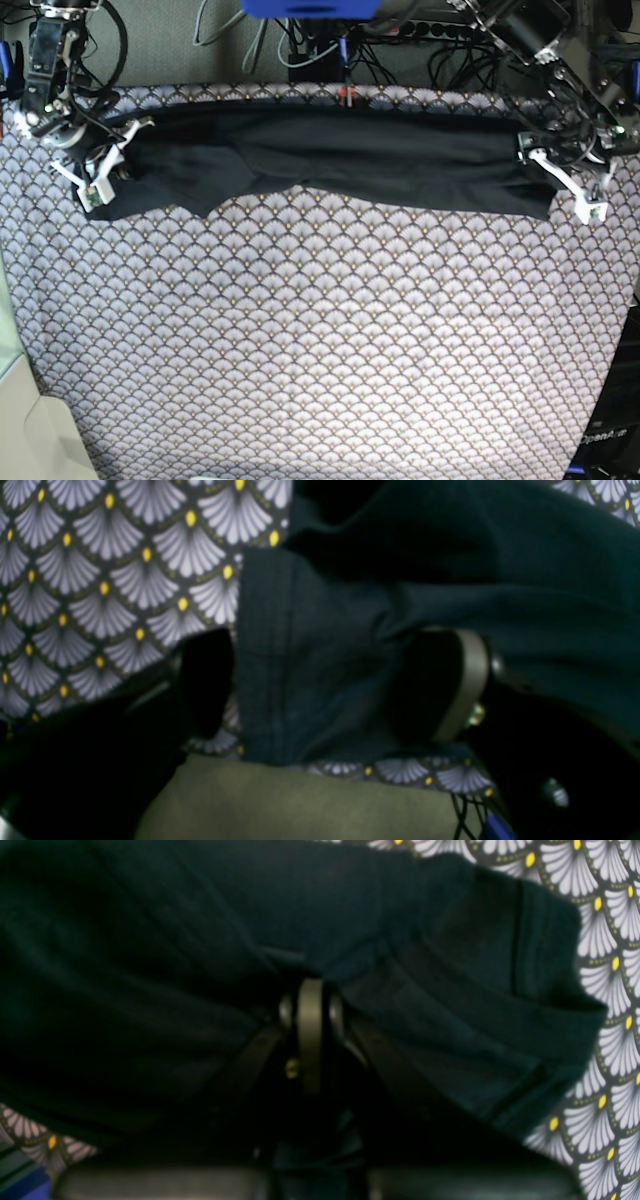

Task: Fold the T-shirt properly
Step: 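Adjust the left gripper's grip on the band's end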

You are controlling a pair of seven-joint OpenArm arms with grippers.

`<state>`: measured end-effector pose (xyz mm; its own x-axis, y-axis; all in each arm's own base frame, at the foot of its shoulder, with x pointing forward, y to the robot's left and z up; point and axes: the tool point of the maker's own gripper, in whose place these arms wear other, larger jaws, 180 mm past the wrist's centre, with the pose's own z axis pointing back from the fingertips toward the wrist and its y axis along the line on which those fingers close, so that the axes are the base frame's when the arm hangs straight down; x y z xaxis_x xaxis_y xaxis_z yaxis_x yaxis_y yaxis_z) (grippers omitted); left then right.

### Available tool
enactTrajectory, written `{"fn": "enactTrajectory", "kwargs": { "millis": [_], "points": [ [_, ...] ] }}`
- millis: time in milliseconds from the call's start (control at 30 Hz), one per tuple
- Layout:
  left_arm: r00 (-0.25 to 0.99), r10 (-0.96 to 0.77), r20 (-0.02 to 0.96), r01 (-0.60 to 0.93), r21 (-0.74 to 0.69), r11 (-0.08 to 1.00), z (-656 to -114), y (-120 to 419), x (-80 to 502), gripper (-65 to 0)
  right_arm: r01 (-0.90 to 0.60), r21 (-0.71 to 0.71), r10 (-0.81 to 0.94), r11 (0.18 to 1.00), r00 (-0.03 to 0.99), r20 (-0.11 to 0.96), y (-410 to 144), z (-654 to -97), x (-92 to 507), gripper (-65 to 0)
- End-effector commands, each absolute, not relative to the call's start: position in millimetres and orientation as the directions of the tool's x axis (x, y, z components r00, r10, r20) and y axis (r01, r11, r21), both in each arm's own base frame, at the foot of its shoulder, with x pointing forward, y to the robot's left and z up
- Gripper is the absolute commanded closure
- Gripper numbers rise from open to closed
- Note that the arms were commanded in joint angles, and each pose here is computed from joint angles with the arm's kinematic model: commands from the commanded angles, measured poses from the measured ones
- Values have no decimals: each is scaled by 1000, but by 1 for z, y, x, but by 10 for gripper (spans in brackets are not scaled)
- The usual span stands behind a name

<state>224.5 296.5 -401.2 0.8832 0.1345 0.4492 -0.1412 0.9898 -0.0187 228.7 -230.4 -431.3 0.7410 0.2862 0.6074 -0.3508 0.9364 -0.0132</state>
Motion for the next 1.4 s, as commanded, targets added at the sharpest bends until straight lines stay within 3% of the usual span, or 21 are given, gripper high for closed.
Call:
{"fn": "enactTrajectory", "kwargs": {
  "millis": [0, 200, 367, 933, 1000, 1067, 1300, 1367],
  "points": [
    [864, 144, 482, -163, -2, 987, -391, 308, 228, -567, -366, -22, 313, 930, 760, 570, -233, -436, 222, 0],
    [839, 181, 514, -203, -13, 979, -391, 317, 228, -569, -366, -22, 313, 930, 760, 570, -233, -436, 222, 0],
    [863, 206, 461, -203, -58, 978, -413, 312, 222, -569, -366, -22, 313, 930, 760, 570, -233, -436, 222, 0],
    [852, 239, 465, -198, -135, 971, -425, 291, 231, -557, -367, -24, 314, 930, 760, 569, -233, -436, 222, 0],
    [853, 240, 463, -199, -136, 971, -426, 291, 231, -508, -367, -24, 314, 930, 760, 569, -233, -436, 222, 0],
    [853, 240, 463, -199, -136, 971, -426, 291, 231, -418, -367, -24, 314, 930, 760, 569, -233, -436, 222, 0],
    [856, 235, 460, -198, -128, 972, -426, 291, 231, -1, -367, -24, 314, 930, 760, 569, -233, -436, 222, 0],
    [855, 230, 465, -194, -124, 973, -424, 292, 232, 0, -367, -24, 314, 930, 760, 569, -233, -436, 222, 0]
  ]
}}
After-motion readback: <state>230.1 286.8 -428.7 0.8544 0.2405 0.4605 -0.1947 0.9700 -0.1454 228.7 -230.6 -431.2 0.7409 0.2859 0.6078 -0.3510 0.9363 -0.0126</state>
